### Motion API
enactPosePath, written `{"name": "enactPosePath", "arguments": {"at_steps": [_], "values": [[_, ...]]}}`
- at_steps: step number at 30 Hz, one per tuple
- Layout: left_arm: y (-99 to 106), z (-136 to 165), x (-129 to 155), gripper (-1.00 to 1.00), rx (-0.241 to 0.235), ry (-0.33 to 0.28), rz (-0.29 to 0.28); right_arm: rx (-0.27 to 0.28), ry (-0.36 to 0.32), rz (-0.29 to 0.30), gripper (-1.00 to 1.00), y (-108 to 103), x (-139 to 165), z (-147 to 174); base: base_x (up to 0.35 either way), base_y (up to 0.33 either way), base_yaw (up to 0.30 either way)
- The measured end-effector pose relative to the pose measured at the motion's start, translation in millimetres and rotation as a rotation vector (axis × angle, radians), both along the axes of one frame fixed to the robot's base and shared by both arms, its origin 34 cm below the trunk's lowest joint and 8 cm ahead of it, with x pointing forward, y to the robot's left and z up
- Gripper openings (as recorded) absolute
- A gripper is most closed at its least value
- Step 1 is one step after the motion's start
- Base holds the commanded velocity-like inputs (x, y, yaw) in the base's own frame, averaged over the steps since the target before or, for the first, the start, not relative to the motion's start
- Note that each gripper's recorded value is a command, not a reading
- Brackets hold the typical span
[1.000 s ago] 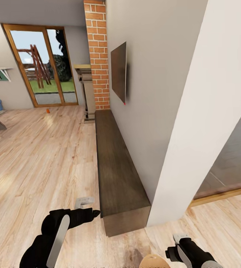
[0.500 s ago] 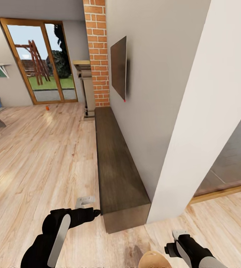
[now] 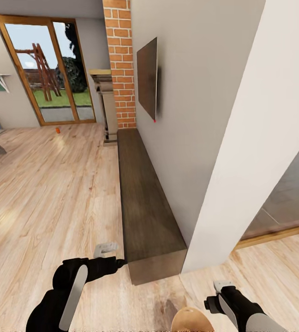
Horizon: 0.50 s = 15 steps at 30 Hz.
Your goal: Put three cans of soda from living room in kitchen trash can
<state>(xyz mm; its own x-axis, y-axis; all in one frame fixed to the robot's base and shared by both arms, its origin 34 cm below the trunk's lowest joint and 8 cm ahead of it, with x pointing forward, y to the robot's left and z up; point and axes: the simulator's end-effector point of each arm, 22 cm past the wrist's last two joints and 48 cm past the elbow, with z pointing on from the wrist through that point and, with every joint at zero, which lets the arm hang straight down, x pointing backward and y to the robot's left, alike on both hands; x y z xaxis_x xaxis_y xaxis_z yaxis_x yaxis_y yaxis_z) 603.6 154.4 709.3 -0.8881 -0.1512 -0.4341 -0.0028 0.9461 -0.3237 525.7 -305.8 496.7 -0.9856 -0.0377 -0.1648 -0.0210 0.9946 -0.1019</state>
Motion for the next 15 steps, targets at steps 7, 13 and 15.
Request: {"name": "enactPosePath", "arguments": {"at_steps": [7,13,15], "values": [[-0.7,-4.2,0.1,1.00,0.000,0.008,-0.001,-0.002,0.003,0.000,1.00,-1.5,2.5,-1.8,0.000,0.000,0.000],[-0.9,-8.0,-0.8,1.00,-0.001,0.017,-0.001,-0.003,0.008,0.002,1.00,-2.6,2.4,-4.0,0.000,0.000,0.000],[-1.4,-8.5,-0.9,1.00,-0.002,0.018,-0.001,-0.003,0.008,0.002,1.00,-2.8,2.6,-4.2,0.000,0.000,0.000]]}}
